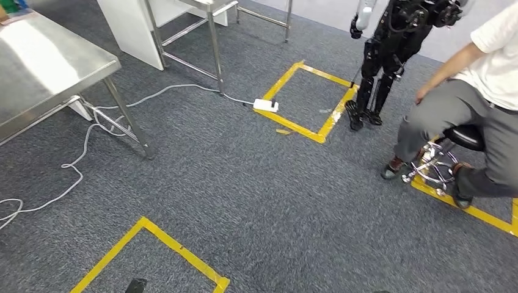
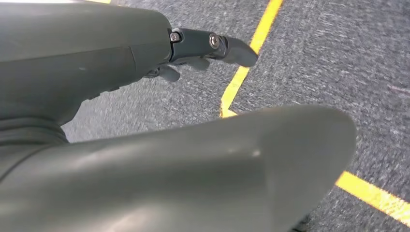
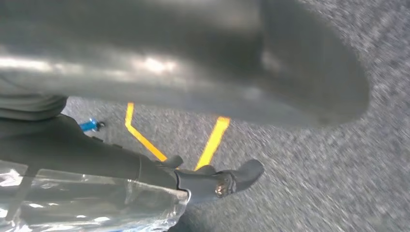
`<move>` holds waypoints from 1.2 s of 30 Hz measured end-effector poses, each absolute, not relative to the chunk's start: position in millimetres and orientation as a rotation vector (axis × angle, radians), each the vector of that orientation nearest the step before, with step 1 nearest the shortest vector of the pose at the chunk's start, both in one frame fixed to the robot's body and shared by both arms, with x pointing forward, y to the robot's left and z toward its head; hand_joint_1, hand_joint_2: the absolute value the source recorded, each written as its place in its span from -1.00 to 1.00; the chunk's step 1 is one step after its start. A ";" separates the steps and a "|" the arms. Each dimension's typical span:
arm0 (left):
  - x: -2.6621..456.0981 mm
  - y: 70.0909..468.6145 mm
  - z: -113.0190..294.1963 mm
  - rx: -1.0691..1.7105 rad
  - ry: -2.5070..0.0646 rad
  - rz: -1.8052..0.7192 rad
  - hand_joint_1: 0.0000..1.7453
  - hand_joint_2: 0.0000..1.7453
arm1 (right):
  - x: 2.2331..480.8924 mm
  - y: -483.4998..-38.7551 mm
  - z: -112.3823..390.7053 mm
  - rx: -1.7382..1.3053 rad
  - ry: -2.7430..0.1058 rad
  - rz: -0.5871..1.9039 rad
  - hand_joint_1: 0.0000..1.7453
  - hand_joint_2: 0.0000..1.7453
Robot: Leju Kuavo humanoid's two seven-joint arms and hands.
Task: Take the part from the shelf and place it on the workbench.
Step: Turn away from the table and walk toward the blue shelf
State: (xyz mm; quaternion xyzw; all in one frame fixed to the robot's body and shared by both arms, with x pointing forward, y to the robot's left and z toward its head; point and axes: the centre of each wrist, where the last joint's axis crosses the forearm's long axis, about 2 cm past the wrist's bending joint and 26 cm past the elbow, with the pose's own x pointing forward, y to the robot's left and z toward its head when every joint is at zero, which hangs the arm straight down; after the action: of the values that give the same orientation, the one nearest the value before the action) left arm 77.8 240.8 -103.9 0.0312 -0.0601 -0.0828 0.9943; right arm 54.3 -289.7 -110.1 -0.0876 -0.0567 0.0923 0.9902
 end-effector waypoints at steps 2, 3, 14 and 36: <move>77.3 239.9 -104.0 0.062 -0.111 -0.177 -1.00 -1.00 | 51.4 -286.9 -110.5 -0.158 -0.103 0.207 -1.00 -1.00; 77.0 239.5 -104.0 0.063 -0.108 -0.180 -1.00 -1.00 | 50.2 -285.8 -110.6 -0.153 -0.099 0.213 -1.00 -1.00; 71.4 240.6 -105.1 0.065 -0.096 -0.193 -1.00 -1.00 | 51.8 -281.4 -110.4 -0.135 -0.100 0.243 -1.00 -1.00; 66.1 236.0 -105.4 0.084 -0.100 -0.242 -1.00 -1.00 | 49.3 -275.0 -110.6 -0.098 -0.103 0.282 -1.00 -1.00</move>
State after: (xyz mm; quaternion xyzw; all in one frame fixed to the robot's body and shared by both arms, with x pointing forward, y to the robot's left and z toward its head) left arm 66.1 236.0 -105.4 0.0420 -0.0499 -0.1205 0.9906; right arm 49.3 -275.0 -110.6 -0.0486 -0.0515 0.1404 0.9876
